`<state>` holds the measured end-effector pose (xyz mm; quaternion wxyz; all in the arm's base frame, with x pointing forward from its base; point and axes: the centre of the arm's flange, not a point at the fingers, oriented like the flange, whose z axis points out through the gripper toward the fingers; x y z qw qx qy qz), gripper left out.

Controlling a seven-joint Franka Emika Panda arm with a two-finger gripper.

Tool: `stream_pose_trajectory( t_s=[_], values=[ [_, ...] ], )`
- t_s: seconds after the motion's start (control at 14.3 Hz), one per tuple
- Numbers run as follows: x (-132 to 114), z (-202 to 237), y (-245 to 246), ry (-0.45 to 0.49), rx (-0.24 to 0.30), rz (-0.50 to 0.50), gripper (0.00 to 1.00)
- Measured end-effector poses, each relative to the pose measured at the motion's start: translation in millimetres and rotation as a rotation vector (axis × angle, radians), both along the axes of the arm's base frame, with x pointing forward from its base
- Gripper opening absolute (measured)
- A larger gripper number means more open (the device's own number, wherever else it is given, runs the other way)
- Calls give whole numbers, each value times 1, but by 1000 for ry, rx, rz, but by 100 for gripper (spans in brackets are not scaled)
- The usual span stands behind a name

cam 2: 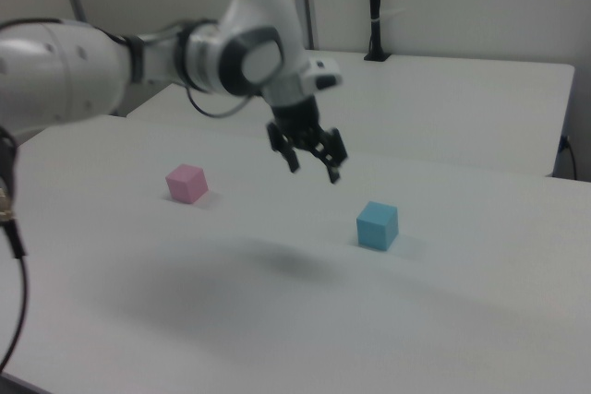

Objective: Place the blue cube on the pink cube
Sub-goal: 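Move the open gripper down over the light-blue cube, then close the gripper on the light-blue cube and lift it, then carry the light-blue cube over and lower it onto the pink cube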

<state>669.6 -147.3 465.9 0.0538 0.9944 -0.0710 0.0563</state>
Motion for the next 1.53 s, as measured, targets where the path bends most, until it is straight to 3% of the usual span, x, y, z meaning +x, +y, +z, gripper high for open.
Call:
stream_pose_trajectory(
  t_s=[0.28,0.63,1.12,1.26,1.33,1.39,1.53],
  values=[
    [33,-68,-32,-63,-28,-21,100],
    [42,-103,-64,-124,-59,-8,100],
    [53,-154,-57,-142,-67,17,100],
    [56,-164,-57,-155,-72,20,92],
    [57,-163,-59,-164,-75,19,75],
    [58,-160,-59,-170,-76,19,65],
    [63,-141,-58,-201,-84,21,63]
  ],
)
